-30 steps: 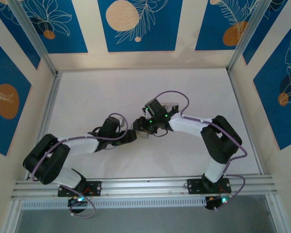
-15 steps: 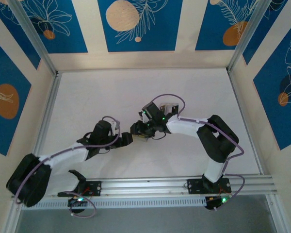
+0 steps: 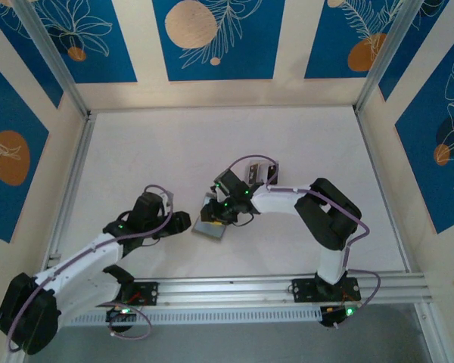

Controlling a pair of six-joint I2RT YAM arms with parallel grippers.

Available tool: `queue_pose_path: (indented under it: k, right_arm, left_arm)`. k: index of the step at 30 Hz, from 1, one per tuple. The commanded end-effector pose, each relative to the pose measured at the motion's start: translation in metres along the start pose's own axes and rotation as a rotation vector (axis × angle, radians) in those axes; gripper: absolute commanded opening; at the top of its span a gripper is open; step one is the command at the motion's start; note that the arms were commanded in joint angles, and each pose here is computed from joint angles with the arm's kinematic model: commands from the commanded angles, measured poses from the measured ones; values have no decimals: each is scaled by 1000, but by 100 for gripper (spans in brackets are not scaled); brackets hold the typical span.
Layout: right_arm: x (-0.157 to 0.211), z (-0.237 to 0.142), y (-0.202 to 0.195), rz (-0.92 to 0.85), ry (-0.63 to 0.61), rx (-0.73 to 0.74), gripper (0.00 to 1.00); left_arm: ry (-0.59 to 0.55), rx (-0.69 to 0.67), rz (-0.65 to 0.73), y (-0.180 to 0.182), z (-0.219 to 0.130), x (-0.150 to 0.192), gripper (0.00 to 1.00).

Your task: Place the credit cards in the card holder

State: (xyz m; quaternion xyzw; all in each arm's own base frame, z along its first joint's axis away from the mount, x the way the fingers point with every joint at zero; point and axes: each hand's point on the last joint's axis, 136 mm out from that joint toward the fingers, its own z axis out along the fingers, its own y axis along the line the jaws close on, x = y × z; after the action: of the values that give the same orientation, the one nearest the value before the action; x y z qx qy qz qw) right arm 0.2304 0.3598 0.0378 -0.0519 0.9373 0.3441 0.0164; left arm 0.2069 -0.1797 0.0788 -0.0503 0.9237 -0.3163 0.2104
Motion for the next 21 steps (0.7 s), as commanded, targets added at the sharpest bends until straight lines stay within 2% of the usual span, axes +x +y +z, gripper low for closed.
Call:
queue_pose_path:
  k: [1, 5, 8, 14, 21]
  right_arm:
    - [-11, -13, -3, 2, -30, 52, 39]
    - [-17, -16, -13, 40, -32, 132, 35]
    - [-21, -13, -29, 117, -41, 184, 32]
    - [-20, -12, -54, 243, -86, 198, 31]
    - [-17, -17, -85, 379, -133, 244, 31]
  left_arm:
    - [48, 29, 17, -12, 6, -3, 35]
    - [77, 52, 36, -24, 20, -3, 27]
    - [104, 58, 51, -33, 32, -1, 27]
    - [160, 59, 76, -47, 59, 6, 26]
    - [190, -11, 71, -34, 79, 13, 23]
